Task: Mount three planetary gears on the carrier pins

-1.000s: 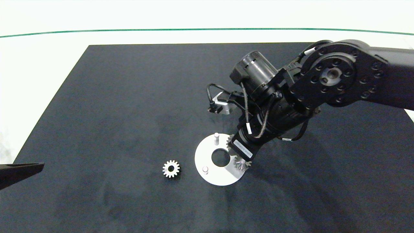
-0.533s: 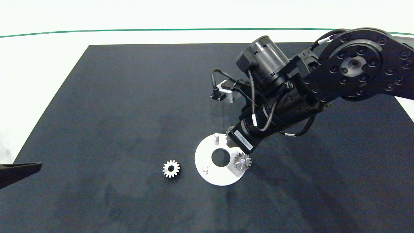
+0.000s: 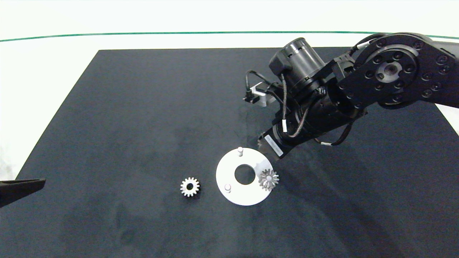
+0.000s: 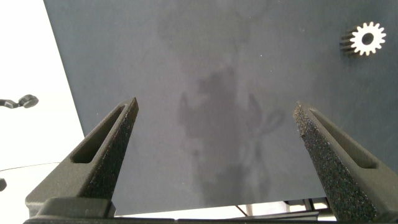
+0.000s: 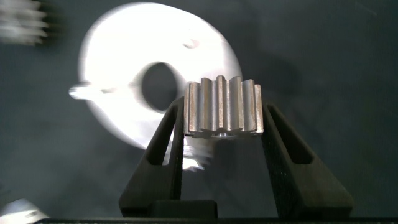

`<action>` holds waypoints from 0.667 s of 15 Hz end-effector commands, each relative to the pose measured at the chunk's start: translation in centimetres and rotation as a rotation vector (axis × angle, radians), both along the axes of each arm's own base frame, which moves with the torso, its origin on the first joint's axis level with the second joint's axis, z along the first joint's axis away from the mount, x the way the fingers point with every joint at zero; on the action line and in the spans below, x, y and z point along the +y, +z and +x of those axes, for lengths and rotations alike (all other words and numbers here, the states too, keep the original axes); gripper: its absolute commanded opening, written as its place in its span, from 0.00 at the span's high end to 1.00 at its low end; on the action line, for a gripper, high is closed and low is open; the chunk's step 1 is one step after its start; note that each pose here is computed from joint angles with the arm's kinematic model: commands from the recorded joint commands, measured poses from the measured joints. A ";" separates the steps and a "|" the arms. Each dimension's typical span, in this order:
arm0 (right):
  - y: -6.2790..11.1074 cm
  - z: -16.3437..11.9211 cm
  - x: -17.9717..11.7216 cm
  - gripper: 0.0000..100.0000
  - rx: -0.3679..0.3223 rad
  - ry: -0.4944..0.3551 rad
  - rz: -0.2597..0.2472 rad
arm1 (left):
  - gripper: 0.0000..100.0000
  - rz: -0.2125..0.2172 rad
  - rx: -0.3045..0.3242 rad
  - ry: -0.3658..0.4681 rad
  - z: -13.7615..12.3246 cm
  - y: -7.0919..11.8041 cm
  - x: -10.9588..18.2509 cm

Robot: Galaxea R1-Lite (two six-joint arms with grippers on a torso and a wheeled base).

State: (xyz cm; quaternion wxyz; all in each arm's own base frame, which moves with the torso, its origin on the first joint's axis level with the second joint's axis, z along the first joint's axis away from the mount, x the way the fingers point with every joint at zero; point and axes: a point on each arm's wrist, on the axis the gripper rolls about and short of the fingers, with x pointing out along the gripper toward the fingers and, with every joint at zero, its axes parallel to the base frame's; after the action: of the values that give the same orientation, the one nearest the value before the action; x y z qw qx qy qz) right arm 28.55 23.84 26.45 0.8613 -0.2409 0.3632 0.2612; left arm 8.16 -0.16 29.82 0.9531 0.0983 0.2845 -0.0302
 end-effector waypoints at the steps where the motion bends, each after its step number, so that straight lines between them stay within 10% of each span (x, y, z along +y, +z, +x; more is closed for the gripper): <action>1: -0.4 2.0 -3.2 0.78 0.026 -0.115 -0.049 | 0.00 0.001 0.009 -0.003 0.0 -0.1 0.0; 10: -2.3 4.7 -5.6 0.78 0.088 -0.205 -0.073 | 0.00 0.002 0.013 -0.006 0.0 -0.2 0.0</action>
State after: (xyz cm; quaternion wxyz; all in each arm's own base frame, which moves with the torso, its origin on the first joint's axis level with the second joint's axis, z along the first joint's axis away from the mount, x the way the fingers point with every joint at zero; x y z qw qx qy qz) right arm 33.01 18.27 24.61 0.8610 -0.2195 0.4258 0.1708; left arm 8.17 -0.20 29.66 0.9520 0.0988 0.2879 -0.0330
